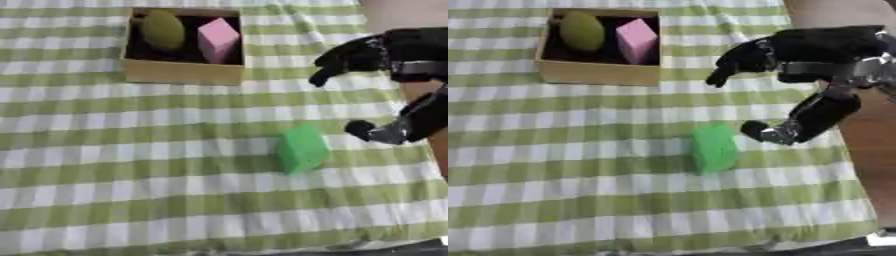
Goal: Pick up objects on the table and place them in the box.
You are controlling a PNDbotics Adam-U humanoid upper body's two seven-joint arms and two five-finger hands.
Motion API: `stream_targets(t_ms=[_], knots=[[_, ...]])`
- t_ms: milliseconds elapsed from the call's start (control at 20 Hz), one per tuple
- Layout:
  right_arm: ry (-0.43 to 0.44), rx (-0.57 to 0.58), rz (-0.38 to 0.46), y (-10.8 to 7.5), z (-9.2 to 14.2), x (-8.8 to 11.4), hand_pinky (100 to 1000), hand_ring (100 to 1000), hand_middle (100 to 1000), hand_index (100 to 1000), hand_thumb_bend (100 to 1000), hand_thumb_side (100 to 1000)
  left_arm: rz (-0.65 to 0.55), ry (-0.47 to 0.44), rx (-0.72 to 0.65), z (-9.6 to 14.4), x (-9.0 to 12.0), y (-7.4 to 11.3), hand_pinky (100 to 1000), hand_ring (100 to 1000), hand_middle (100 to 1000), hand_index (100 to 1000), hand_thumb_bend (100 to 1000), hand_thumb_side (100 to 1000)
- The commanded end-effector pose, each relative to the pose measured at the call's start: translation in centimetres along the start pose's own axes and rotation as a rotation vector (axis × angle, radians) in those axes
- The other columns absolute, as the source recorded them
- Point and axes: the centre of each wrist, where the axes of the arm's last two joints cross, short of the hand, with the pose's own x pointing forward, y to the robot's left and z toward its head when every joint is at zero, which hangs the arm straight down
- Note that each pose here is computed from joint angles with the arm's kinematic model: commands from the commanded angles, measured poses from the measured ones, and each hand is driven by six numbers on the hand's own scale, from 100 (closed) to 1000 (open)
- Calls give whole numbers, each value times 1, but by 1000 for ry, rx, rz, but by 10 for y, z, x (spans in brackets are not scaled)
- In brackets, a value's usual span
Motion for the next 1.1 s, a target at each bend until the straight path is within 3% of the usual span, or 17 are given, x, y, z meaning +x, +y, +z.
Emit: stream_targets(t_ms=[50,150,250,650,1100], knots=[[33,10,-19,-5,1,-3,985,968,792,930,456,404,-10,-26,-1,-5,6,4,797,846,833,937,100,583],[41,14,-33,-3,0,-5,990,970,798,932,460,502,-9,-25,-1,-5,6,4,797,846,833,937,100,583],[45,19,-43,0,-2,-6,993,970,800,933,449,542,-9,-25,-1,-5,6,4,797,846,833,936,100,583],[56,25,-57,12,-9,-14,991,967,801,936,458,485,-3,-17,6,-4,6,4,796,846,832,930,100,583],[53,49,-14,31,-23,-25,986,976,836,937,454,493,7,-9,6,-2,5,3,795,846,831,924,100,584]])
